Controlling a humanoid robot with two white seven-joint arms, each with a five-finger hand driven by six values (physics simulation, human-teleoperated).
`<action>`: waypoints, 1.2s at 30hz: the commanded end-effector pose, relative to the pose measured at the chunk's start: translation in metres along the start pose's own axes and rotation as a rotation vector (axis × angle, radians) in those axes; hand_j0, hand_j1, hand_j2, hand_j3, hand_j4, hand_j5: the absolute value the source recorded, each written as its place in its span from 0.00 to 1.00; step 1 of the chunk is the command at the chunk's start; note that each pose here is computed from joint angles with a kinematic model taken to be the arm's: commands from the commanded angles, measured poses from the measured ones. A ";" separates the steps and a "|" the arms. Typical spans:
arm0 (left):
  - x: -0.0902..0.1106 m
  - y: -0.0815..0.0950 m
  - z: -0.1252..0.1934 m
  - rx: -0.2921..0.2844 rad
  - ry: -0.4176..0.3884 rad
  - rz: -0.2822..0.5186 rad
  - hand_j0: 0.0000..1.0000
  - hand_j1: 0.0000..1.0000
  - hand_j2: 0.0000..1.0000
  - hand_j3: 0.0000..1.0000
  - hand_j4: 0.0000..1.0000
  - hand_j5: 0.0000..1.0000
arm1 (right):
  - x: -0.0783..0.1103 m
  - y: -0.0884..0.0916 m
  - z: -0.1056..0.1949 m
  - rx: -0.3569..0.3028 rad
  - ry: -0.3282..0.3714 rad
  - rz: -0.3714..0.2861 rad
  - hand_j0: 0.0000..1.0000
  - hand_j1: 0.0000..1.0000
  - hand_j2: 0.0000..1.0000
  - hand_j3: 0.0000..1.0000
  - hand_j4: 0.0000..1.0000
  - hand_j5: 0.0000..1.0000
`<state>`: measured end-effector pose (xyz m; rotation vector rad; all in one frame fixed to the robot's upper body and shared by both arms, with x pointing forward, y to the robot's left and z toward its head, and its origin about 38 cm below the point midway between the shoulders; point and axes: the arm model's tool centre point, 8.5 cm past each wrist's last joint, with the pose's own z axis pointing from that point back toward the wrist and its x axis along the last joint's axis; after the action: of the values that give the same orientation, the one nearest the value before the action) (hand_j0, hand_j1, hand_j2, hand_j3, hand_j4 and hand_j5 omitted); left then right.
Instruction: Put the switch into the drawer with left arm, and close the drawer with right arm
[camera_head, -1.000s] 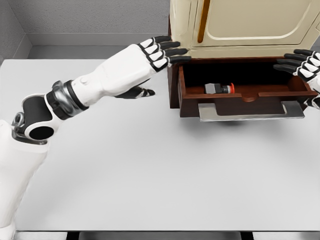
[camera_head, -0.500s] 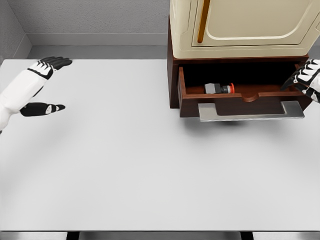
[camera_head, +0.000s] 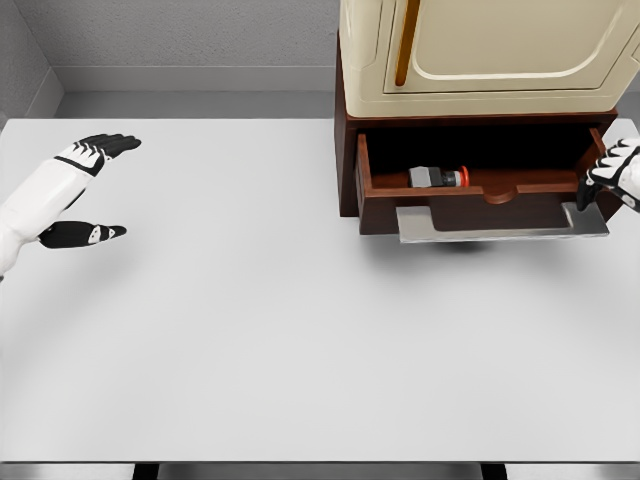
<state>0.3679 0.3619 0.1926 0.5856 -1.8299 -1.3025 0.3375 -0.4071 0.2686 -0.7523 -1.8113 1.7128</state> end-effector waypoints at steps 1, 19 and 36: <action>0.001 0.001 0.000 0.006 -0.002 0.005 1.00 1.00 1.00 1.00 1.00 1.00 | 0.000 -0.001 0.000 -0.005 0.001 -0.005 0.20 0.20 0.20 0.20 0.20 0.20; 0.006 0.000 0.003 0.002 -0.012 0.000 1.00 1.00 1.00 1.00 1.00 1.00 | -0.004 0.022 0.008 0.021 0.036 -0.045 0.21 0.21 0.21 0.21 0.21 0.21; 0.005 0.002 0.004 0.008 -0.008 -0.003 1.00 1.00 1.00 1.00 1.00 1.00 | -0.013 0.034 0.005 -0.019 0.077 -0.061 0.21 0.21 0.21 0.21 0.21 0.21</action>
<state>0.3620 0.3604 0.1948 0.5904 -1.8371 -1.3099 0.3458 -0.4180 0.2414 -0.7615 -1.7977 1.6052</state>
